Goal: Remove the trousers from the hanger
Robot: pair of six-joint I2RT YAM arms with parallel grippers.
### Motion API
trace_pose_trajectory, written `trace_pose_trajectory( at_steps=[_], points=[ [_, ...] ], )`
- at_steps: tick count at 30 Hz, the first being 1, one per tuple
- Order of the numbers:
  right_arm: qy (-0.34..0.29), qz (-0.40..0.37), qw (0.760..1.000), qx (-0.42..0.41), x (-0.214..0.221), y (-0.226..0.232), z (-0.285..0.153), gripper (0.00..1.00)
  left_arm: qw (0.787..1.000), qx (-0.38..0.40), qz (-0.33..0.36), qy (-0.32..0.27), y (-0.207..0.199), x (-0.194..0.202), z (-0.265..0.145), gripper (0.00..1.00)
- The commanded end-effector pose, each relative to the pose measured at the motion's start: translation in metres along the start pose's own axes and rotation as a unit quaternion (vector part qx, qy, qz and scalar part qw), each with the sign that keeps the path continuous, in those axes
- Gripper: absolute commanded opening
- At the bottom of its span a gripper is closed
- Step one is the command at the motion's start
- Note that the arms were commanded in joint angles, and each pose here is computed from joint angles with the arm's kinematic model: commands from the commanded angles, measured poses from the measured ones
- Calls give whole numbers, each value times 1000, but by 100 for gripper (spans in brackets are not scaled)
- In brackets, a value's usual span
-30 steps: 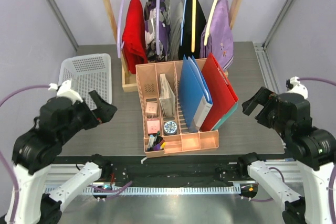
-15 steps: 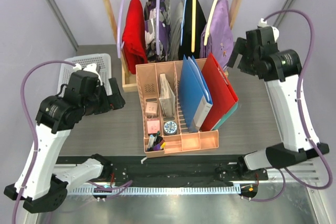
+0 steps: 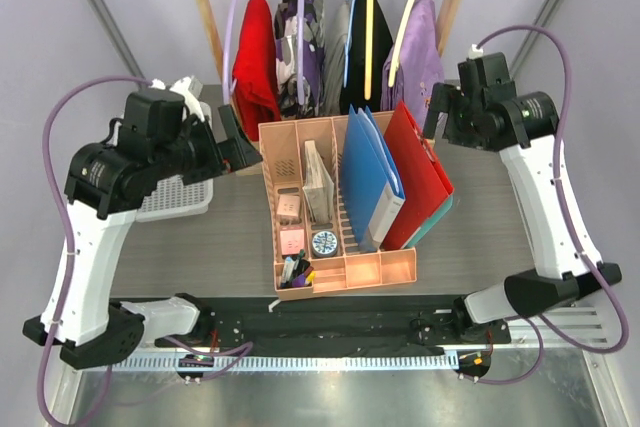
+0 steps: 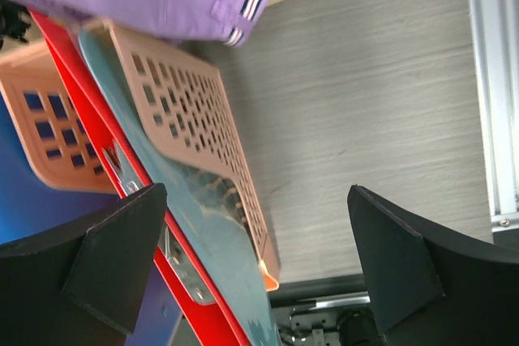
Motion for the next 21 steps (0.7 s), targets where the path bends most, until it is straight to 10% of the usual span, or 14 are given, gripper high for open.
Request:
trace_pose_trajectory(
  at_steps=[1,12,21],
  points=[
    [-52,16,996,-76,-9,2,-33,100,998,23,-2,-67,-16,-49,-5,100],
    [-58,35,997,-33,-21,-12,-35,100,956,62,-21,-285,-27,-176,-21,100],
    [-37,31,997,-60,-7,-11,-61,100,938,60,-21,-340,6,-247,-6,100]
  ],
)
Point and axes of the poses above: each gripper's point midway between its finger pads, its own z axis out along the fingers, its own y axis along the line the jaws close on, x = y × z, the point moved 1 cm from there along -z, back along the fingers, and after that the axes turned 13 degrees about z, right-handed, at the moved point
